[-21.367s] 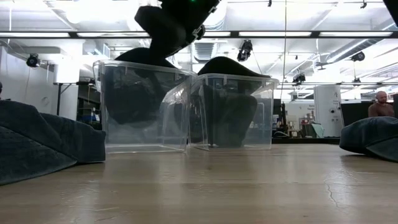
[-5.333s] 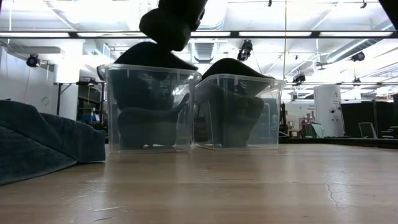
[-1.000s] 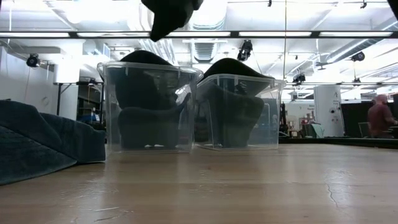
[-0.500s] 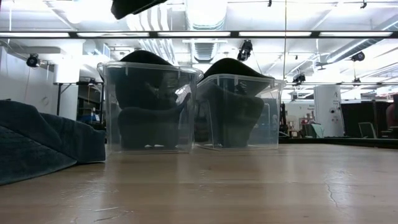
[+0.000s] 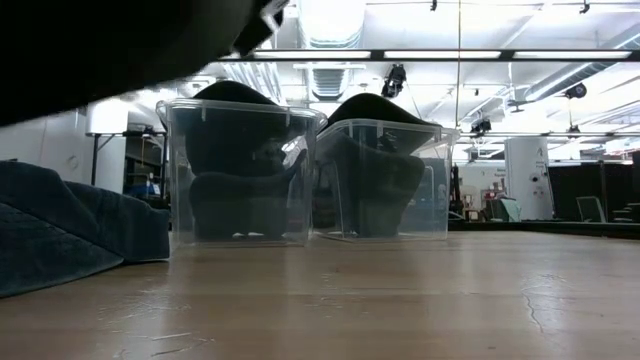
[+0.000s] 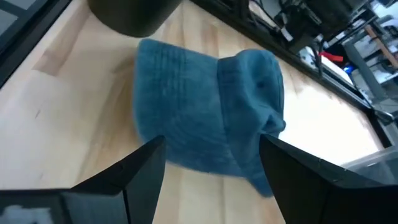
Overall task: Pick & Place hat
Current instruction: Put the dark blue cap into the left transparent bin
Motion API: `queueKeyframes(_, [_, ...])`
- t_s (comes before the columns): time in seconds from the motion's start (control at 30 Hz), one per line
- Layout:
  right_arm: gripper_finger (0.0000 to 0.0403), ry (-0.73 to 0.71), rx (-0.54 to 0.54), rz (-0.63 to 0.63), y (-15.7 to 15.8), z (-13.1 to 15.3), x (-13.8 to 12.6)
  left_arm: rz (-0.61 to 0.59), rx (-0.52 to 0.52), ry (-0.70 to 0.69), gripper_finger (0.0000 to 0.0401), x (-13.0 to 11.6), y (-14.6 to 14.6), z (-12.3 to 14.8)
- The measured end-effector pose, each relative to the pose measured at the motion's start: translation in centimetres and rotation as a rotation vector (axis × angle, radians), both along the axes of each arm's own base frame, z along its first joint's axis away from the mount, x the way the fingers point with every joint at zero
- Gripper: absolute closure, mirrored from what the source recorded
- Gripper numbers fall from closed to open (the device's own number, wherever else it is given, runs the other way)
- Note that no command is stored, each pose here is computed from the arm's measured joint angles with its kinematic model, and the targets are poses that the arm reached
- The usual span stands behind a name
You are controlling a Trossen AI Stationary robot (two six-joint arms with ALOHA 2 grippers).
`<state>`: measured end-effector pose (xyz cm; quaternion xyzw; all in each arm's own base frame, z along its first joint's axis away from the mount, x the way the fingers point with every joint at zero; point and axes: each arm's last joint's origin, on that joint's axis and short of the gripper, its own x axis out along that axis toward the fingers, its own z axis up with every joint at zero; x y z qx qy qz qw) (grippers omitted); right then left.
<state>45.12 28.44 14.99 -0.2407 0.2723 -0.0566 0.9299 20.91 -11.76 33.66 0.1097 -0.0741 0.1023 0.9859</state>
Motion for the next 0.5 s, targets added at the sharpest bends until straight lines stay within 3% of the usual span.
queueKeyframes(0.23, [0.0154,-0.115,0.045,0.035,2.9,-1.8,1.1,-0.004,-0.033,-0.005,0.0248,0.0,0.0,0.0])
queueKeyframes(0.37, [0.0154,-0.099,-0.003,0.072,4.1,-3.7,1.7,-0.006,-0.054,-0.006,0.0248,0.0,0.0,0.0])
queueKeyframes(0.5, [0.0156,-0.150,0.022,0.059,5.2,-3.4,2.4,-0.007,-0.058,-0.008,0.0248,0.0,0.0,0.0])
